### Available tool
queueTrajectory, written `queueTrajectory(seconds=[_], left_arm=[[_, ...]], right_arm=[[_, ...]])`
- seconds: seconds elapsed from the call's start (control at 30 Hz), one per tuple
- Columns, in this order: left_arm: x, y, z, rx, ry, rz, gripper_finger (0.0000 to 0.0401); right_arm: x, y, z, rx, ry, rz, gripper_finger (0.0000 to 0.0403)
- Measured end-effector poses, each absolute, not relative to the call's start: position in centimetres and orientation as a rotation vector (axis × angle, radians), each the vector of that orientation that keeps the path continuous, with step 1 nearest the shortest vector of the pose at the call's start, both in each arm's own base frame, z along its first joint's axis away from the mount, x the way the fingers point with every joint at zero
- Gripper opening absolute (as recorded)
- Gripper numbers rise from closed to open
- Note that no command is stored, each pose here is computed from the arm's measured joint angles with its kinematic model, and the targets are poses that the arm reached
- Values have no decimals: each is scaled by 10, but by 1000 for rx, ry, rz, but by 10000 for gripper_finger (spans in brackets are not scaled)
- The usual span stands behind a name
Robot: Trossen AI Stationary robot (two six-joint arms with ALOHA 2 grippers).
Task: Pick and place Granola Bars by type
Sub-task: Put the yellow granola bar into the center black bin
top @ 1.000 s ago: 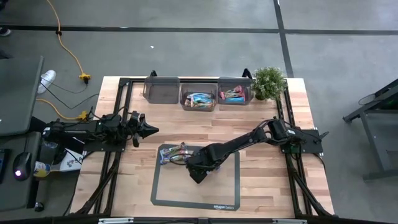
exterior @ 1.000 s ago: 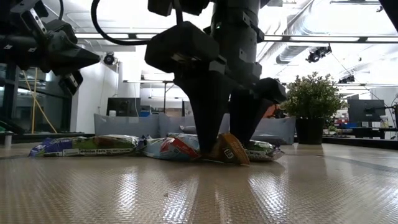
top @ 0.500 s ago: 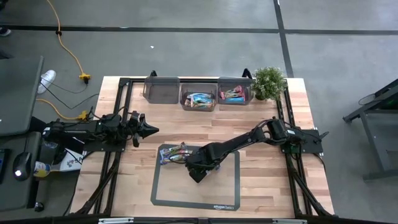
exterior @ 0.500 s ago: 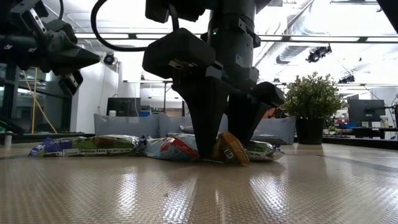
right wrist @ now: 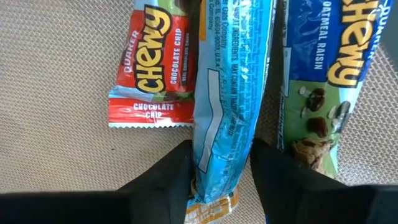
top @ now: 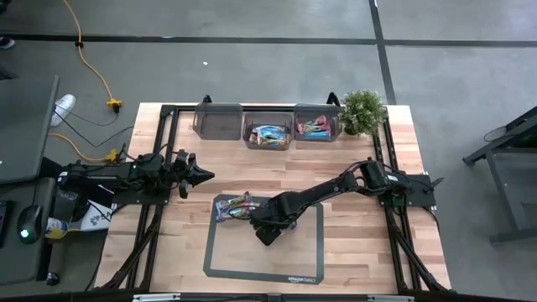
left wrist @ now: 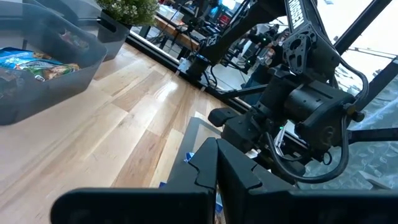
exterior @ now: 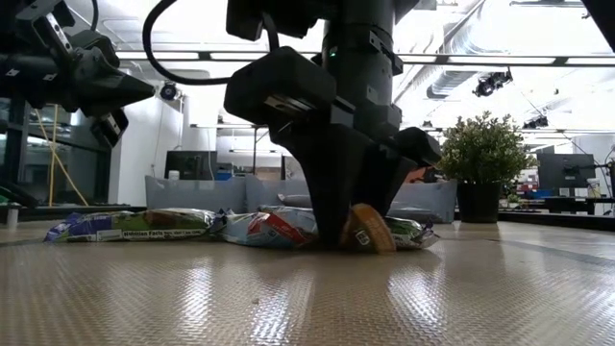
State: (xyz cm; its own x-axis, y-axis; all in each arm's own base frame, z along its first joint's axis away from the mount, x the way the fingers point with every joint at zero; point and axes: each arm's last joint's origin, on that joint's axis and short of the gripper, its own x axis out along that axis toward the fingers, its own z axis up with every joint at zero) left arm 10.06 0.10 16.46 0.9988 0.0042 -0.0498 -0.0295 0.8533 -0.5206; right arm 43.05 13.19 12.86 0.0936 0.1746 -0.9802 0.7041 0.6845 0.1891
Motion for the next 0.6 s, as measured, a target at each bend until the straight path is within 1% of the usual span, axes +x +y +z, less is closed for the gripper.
queueTrajectory(seconds=[0.27,0.6], left_arm=[[101,1,165,-548,47,18,1],[101,1,165,-548,47,18,1]], right_arm=[[430,132,131,797,1467,-443,126],[429,128,143,805,1441,-444,83]])
